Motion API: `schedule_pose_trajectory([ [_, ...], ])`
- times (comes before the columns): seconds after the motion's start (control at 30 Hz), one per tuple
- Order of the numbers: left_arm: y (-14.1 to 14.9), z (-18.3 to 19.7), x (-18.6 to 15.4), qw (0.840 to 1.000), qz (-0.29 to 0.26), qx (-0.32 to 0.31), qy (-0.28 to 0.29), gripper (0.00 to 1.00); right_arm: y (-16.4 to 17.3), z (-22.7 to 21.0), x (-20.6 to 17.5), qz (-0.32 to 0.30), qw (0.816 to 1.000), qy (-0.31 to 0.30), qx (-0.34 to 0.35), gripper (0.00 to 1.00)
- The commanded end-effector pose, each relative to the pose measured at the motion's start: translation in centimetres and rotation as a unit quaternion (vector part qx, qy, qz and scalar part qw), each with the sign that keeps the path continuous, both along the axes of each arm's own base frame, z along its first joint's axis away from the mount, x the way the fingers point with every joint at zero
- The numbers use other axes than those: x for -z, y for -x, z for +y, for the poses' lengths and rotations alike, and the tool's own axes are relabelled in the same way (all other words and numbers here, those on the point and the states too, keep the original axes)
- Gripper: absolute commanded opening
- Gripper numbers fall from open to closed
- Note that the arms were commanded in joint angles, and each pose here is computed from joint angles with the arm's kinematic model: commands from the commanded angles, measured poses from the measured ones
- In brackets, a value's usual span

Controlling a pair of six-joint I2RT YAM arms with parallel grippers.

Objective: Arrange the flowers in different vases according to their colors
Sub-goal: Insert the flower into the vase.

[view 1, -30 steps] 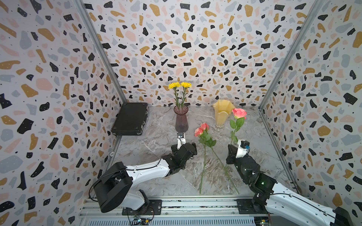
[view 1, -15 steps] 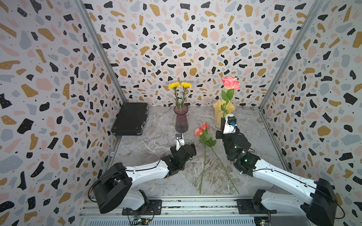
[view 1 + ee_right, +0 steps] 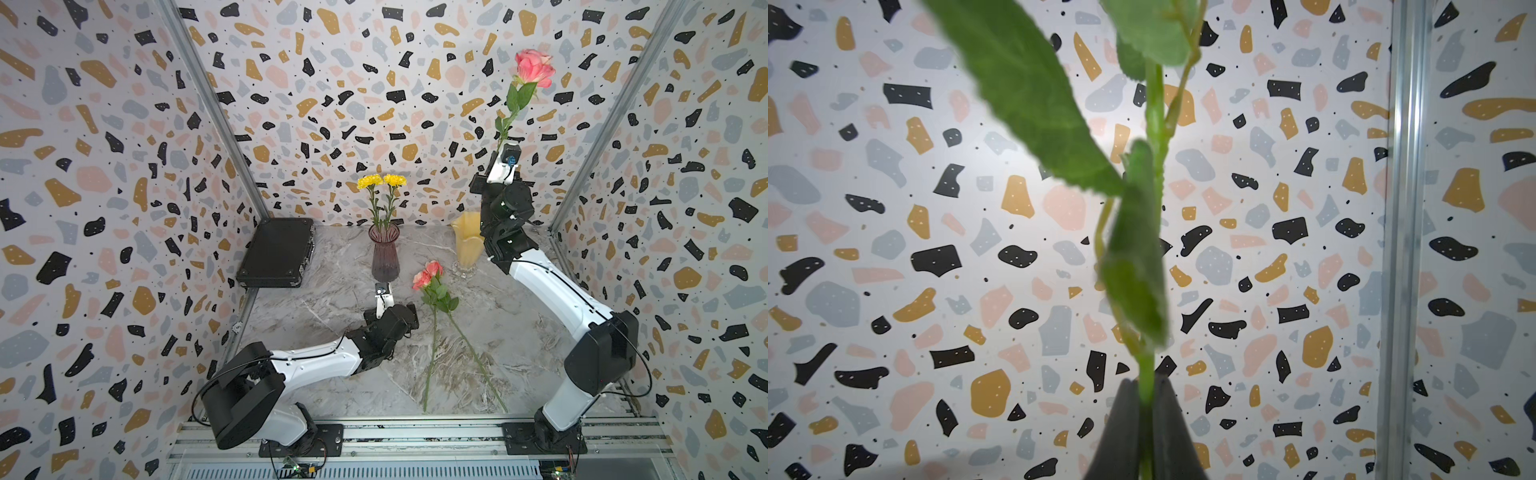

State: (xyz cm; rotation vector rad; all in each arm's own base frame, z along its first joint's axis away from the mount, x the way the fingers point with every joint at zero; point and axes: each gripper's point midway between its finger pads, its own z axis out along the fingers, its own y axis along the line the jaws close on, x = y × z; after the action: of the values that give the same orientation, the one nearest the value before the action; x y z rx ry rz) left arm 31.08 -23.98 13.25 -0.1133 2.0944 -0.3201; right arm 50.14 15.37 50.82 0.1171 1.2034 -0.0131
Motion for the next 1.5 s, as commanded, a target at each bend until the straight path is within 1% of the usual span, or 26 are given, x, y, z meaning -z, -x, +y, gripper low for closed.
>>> schedule_pose_trajectory([
  [0.0, -0.5, -0.7, -0.7, 1.000, -0.005, 0.003, 0.007, 0.99, -3.0, 0.3, 2.4, 0.021, 1.000, -0.010, -0.017, 0.00],
  [0.1, -0.5, -0.8, -0.6, 1.000, -0.001, 0.003, 0.007, 0.99, -4.9, 0.4, 5.9, 0.043, 0.999, -0.017, -0.017, 0.00],
  [0.23, -0.6, -1.0, -0.6, 1.000, 0.003, 0.006, 0.012, 0.99, -6.3, 1.4, 10.2, 0.082, 0.996, -0.019, -0.033, 0.00],
  [0.4, -0.6, -1.5, -0.2, 1.000, 0.012, 0.017, 0.011, 1.00, -6.8, 2.2, 13.3, 0.122, 0.991, -0.021, -0.052, 0.01],
  [0.43, -0.5, -1.7, -0.2, 1.000, 0.016, 0.024, 0.012, 1.00, -6.9, 2.4, 13.7, 0.128, 0.990, -0.017, -0.056, 0.06],
  [0.57, 0.0, -3.1, -0.4, 0.997, 0.021, 0.067, 0.020, 1.00, -6.9, 2.8, 14.0, 0.164, 0.984, 0.001, -0.066, 0.21],
  [0.7, -0.1, -3.4, 0.3, 0.997, 0.026, 0.071, 0.024, 0.99, -5.9, 2.9, 13.0, 0.178, 0.981, -0.005, -0.083, 0.38],
  [0.77, -0.1, -3.7, 0.5, 0.996, 0.032, 0.075, 0.023, 0.99, -5.2, 3.1, 12.4, 0.188, 0.977, -0.008, -0.097, 0.43],
  [0.87, 0.0, -4.0, 0.5, 0.996, 0.039, 0.083, 0.021, 0.99, -4.0, 3.2, 11.4, 0.208, 0.971, -0.025, -0.117, 0.46],
  [0.97, 0.1, -3.5, 0.2, 0.996, 0.036, 0.077, 0.018, 1.00, -2.0, 3.1, 10.2, 0.220, 0.965, -0.044, -0.138, 0.47],
  [1.07, -0.1, -1.7, -0.3, 0.999, 0.019, 0.038, 0.010, 1.00, 0.2, 2.9, 9.6, 0.236, 0.957, -0.056, -0.159, 0.48],
  [1.1, -0.2, -0.9, -0.5, 1.000, 0.014, 0.019, 0.006, 0.99, 0.9, 3.0, 10.3, 0.249, 0.952, -0.058, -0.167, 0.48],
  [1.2, -0.5, 1.9, -0.6, 0.999, 0.002, -0.051, -0.012, 0.99, 3.5, 3.2, 14.0, 0.303, 0.933, -0.064, -0.186, 0.48],
  [1.3, -0.5, 4.1, -1.0, 0.994, -0.011, -0.102, -0.039, 0.99, 6.5, 3.9, 18.6, 0.341, 0.919, -0.041, -0.196, 0.48],
  [1.33, -0.6, 4.7, -1.1, 0.992, -0.015, -0.114, -0.049, 0.99, 7.5, 4.0, 20.2, 0.354, 0.915, -0.030, -0.194, 0.48],
  [1.37, -0.6, 5.0, -1.2, 0.991, -0.018, -0.127, -0.044, 0.99, 8.3, 4.0, 21.6, 0.368, 0.910, -0.020, -0.192, 0.49],
  [1.47, -0.7, 5.6, -1.3, 0.989, -0.021, -0.137, -0.049, 0.99, 11.3, 4.2, 26.4, 0.421, 0.887, 0.000, -0.192, 0.51],
])
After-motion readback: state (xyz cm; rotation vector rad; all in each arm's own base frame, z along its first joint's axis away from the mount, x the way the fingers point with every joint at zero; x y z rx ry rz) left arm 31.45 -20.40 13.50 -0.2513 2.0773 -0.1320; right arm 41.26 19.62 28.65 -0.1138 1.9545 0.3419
